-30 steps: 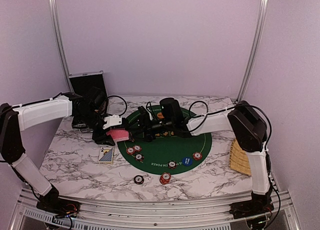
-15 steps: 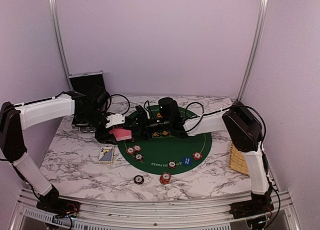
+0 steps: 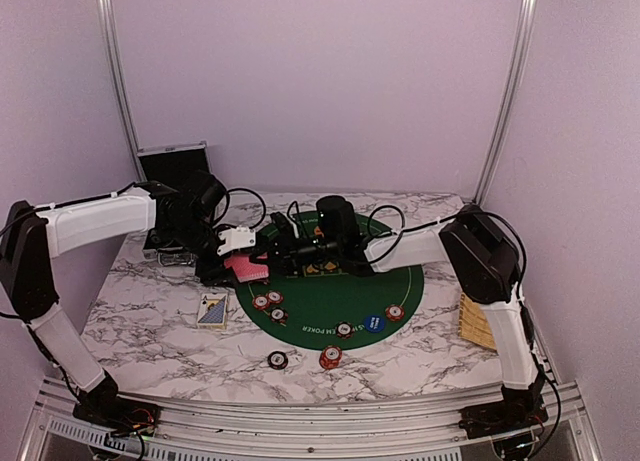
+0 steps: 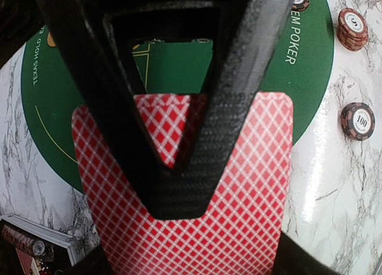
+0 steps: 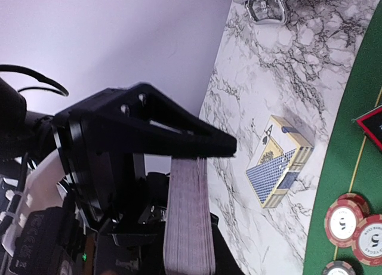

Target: Distribute texas hold em gaming equipment

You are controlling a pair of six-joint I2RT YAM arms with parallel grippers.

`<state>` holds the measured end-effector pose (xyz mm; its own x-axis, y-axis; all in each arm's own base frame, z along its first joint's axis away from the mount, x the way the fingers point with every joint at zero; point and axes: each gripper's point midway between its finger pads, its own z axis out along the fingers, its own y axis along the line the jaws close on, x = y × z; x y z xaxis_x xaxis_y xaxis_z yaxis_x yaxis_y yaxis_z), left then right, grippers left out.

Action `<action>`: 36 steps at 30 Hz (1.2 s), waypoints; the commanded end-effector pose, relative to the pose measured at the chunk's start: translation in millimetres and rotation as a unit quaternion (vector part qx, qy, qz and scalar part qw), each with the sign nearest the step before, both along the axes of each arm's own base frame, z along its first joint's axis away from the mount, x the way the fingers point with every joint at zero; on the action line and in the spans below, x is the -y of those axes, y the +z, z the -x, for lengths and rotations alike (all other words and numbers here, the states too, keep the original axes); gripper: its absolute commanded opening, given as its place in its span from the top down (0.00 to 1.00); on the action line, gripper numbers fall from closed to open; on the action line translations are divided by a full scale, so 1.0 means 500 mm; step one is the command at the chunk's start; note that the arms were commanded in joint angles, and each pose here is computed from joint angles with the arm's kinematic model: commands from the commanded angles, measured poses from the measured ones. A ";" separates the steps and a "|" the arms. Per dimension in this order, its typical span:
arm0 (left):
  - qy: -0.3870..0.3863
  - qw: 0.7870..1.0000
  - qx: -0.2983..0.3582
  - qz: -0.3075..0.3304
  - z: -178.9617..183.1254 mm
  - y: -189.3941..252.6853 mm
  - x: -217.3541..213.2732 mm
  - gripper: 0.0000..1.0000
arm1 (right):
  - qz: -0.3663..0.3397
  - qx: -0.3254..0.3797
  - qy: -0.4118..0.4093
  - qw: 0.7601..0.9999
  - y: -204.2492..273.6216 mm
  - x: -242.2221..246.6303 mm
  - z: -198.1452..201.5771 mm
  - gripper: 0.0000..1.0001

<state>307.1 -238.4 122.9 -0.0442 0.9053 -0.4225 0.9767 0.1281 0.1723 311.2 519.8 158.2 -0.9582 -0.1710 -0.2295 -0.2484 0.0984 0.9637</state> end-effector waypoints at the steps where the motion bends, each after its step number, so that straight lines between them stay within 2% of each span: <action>1: -0.016 0.999 0.009 0.038 -0.002 0.034 0.033 0.02 | -0.023 0.022 0.004 0.999 0.025 -0.008 -0.011 1.00; 13: -0.057 0.998 0.005 0.041 0.009 0.012 0.059 0.01 | -0.042 0.009 0.006 0.999 0.039 -0.010 -0.009 1.00; 18: -0.049 0.997 0.020 0.051 -0.003 0.012 0.065 0.03 | -0.041 0.005 0.005 0.999 0.037 -0.007 -0.007 1.00; 26: -0.045 0.997 0.020 0.060 -0.003 0.023 0.069 0.28 | -0.040 -0.005 0.001 0.999 0.027 -0.002 -0.008 1.00; 30: -0.043 0.998 0.022 0.050 -0.004 0.015 0.062 0.46 | -0.041 -0.011 -0.003 0.999 0.022 0.001 -0.009 1.00; 34: -0.040 0.998 0.024 0.052 -0.005 0.022 0.063 0.60 | -0.043 -0.012 -0.004 0.999 0.023 0.000 -0.010 0.86; 36: -0.038 0.998 0.024 0.051 -0.008 0.021 0.063 0.71 | -0.045 -0.009 -0.004 0.999 0.029 -0.002 -0.010 0.81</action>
